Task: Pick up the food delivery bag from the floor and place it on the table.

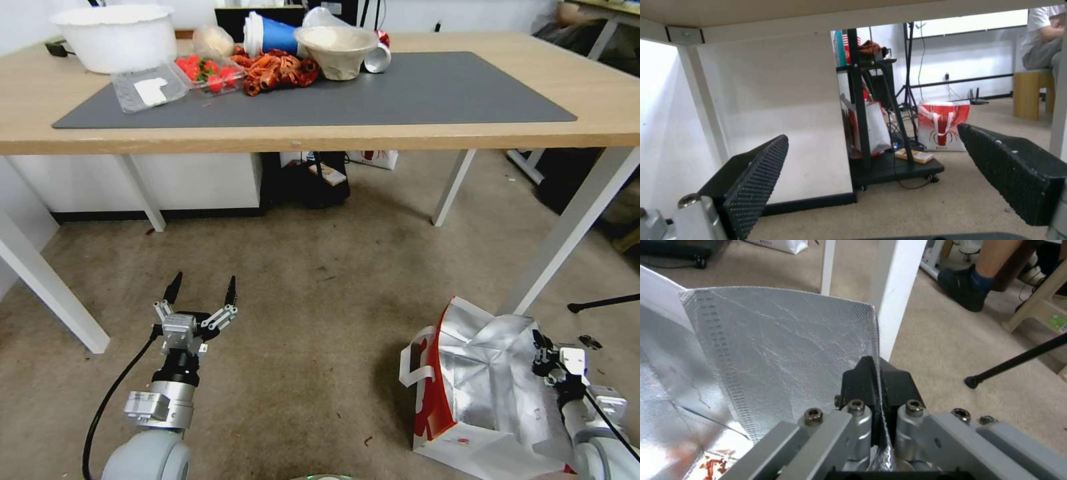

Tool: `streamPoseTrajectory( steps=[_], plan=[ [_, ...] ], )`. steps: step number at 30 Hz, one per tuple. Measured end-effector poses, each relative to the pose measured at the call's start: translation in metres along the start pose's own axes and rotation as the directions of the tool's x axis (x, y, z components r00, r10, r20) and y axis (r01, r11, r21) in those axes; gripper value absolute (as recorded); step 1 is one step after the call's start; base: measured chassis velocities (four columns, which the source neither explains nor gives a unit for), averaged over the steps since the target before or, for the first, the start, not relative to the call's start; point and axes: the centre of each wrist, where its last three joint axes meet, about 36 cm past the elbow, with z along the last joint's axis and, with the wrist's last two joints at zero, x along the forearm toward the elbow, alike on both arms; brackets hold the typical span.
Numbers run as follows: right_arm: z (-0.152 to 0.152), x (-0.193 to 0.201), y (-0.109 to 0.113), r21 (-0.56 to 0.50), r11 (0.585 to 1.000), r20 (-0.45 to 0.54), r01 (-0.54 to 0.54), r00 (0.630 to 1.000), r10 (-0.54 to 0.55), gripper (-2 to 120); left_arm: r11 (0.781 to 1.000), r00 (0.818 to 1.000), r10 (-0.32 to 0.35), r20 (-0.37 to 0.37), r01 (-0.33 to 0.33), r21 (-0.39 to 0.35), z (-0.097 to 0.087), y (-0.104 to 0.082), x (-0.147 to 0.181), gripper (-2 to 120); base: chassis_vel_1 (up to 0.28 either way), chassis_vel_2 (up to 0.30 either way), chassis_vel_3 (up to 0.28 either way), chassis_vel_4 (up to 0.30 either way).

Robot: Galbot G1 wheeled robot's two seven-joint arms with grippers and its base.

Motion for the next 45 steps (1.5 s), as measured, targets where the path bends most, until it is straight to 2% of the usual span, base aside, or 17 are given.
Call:
streamPoseTrajectory(
  steps=[8,12,24,27,28,32,37,41,42,45],
  plan=[
    [-0.009,0.011,0.012,-0.042,0.999,0.052,0.008,0.999,-0.006,0,1.000,1.000,-0.004,0.000,0.004,0.001,0.000,-0.001,0.000,96,0.000,0.000,0.000,0.000],
    [-0.021,0.021,0.026,-0.075,0.997,0.101,0.034,0.995,-0.026,0,1.000,1.000,-0.008,0.002,0.008,0.000,0.000,-0.001,-0.001,96,0.000,0.000,0.000,0.000],
    [-0.088,0.050,0.071,-0.094,0.982,0.273,0.163,0.953,-0.132,0,0.999,0.999,-0.035,0.007,0.035,-0.007,0.001,0.003,-0.003,96,0.000,0.000,0.000,0.000],
    [-0.114,0.059,0.083,-0.074,0.969,0.328,0.236,0.923,-0.200,0,0.999,0.999,-0.041,0.011,0.041,-0.004,0.001,0.005,-0.004,96,0.000,0.000,0.000,0.000],
    [-0.114,0.059,0.083,-0.074,0.969,0.328,0.236,0.923,-0.200,0,0.999,0.999,-0.041,0.011,0.041,-0.004,0.001,0.005,-0.004,96,0.000,0.000,0.000,0.000],
    [-0.136,0.063,0.091,-0.059,0.943,0.394,0.328,0.875,-0.280,0,0.999,0.999,-0.045,0.017,0.045,0.009,0.000,0.006,-0.007,96,0.000,0.000,0.000,0.000],
    [-0.147,0.066,0.093,-0.054,0.921,0.430,0.386,0.841,-0.328,0,0.999,0.999,-0.045,0.020,0.045,0.012,-0.001,0.007,-0.008,96,0.000,0.000,0.000,0.000],
    [-0.160,0.068,0.090,-0.046,0.882,0.488,0.470,0.780,-0.391,0,0.999,0.999,-0.048,0.026,0.047,0.024,-0.002,0.008,-0.010,96,0.000,0.000,0.000,0.000],
    [-0.160,0.068,0.090,-0.046,0.882,0.488,0.470,0.780,-0.391,0,0.999,0.999,-0.048,0.026,0.047,0.024,-0.002,0.008,-0.010,96,0.000,0.000,0.000,0.000],
    [-0.160,0.062,0.085,-0.020,0.831,0.573,0.556,0.687,-0.447,0,0.998,0.999,-0.047,0.020,0.046,0.040,-0.006,0.007,-0.011,97,0.000,0.000,0.000,0.000]
  ],
)
